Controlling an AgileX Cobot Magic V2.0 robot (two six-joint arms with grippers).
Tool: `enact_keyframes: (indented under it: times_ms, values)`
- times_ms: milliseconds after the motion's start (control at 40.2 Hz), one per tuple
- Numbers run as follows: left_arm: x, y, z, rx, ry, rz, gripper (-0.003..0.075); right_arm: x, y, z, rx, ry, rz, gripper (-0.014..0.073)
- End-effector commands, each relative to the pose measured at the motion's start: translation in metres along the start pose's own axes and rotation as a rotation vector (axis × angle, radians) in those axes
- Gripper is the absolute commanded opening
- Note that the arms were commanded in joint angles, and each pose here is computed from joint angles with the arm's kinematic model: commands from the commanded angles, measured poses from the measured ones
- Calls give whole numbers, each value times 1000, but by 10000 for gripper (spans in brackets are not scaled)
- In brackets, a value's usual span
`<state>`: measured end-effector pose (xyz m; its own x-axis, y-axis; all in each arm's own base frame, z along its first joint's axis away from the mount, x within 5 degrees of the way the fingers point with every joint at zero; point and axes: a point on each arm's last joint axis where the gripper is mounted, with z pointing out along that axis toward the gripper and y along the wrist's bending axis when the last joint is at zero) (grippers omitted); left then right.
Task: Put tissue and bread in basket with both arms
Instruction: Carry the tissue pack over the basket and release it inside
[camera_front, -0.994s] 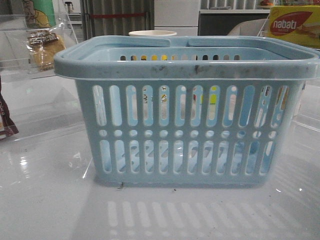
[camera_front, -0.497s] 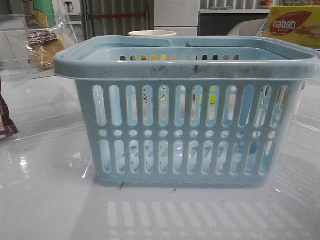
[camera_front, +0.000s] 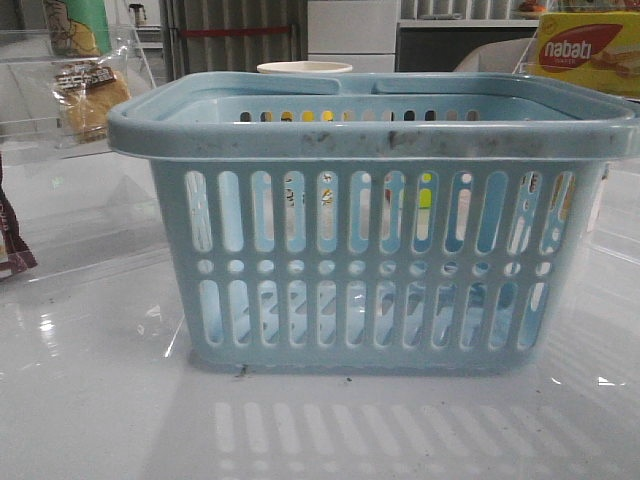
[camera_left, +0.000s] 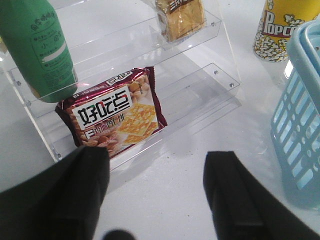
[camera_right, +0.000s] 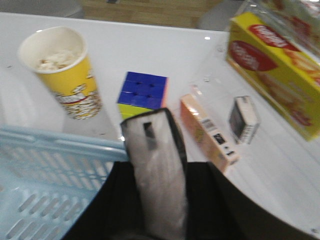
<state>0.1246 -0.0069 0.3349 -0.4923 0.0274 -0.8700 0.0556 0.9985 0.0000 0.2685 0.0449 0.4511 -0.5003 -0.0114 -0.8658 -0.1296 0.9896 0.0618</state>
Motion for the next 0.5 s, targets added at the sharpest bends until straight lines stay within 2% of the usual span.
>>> enact_keyframes:
  times_ms: [0,149,273,398,472]
  values:
    - [-15,-1,-4,7,-103,4,476,-9,30,-14,-106,-88,-55,214]
    - [-15,-1,-4,7,-103,4,476,13,73,8,-235,-30,-130,214]
    - [-15,-1,-4,7,-103,4,476,36,98,35,-295,28,-167,215]
    - [-15,-1,-4,7,-103,4,476,51,114,63,-327,71,-161,227]
    - [-15,-1,-4,7,-103,4,476,58,119,81,-324,95,-162,293]
